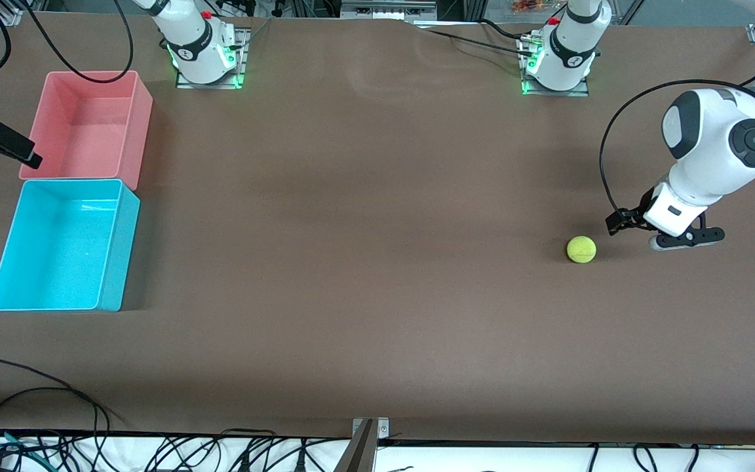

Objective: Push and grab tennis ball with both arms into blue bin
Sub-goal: 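Move the left gripper down beside the tennis ball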

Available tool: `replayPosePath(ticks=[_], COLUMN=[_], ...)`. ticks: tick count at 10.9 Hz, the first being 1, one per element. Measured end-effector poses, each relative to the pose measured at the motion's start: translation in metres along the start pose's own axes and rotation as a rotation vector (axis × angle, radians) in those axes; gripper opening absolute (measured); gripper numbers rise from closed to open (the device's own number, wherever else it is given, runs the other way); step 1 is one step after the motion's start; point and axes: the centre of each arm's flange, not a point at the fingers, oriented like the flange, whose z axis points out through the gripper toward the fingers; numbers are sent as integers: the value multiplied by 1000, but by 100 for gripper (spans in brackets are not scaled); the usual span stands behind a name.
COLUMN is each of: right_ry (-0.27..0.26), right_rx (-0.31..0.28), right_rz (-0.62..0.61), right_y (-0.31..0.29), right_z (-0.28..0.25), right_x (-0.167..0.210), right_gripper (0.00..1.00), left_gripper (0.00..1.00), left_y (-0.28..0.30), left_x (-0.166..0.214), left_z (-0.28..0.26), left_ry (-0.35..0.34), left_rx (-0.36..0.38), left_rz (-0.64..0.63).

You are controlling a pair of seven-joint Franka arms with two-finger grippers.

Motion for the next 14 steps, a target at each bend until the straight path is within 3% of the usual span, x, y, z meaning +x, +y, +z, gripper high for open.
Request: replayPosePath(ticks=[4, 7, 8, 14], right_ry=[1, 0, 0, 0], right_rx=[0, 5, 6, 6], right_rz=[12, 27, 27, 25], right_y=[6, 15, 14, 13], right_z=[0, 0, 0, 0], right_x=[1, 2, 2, 1], right_gripper=[100, 100, 100, 100], left_gripper=[45, 6, 1, 1], left_y=[-3, -8, -14, -21], left_x=[-1, -2, -3, -17], left_z=[5, 7, 8, 28], left_ry=[-9, -16, -21, -65], left_rx=[1, 22, 26, 23], left_rz=[168, 478, 573, 1141])
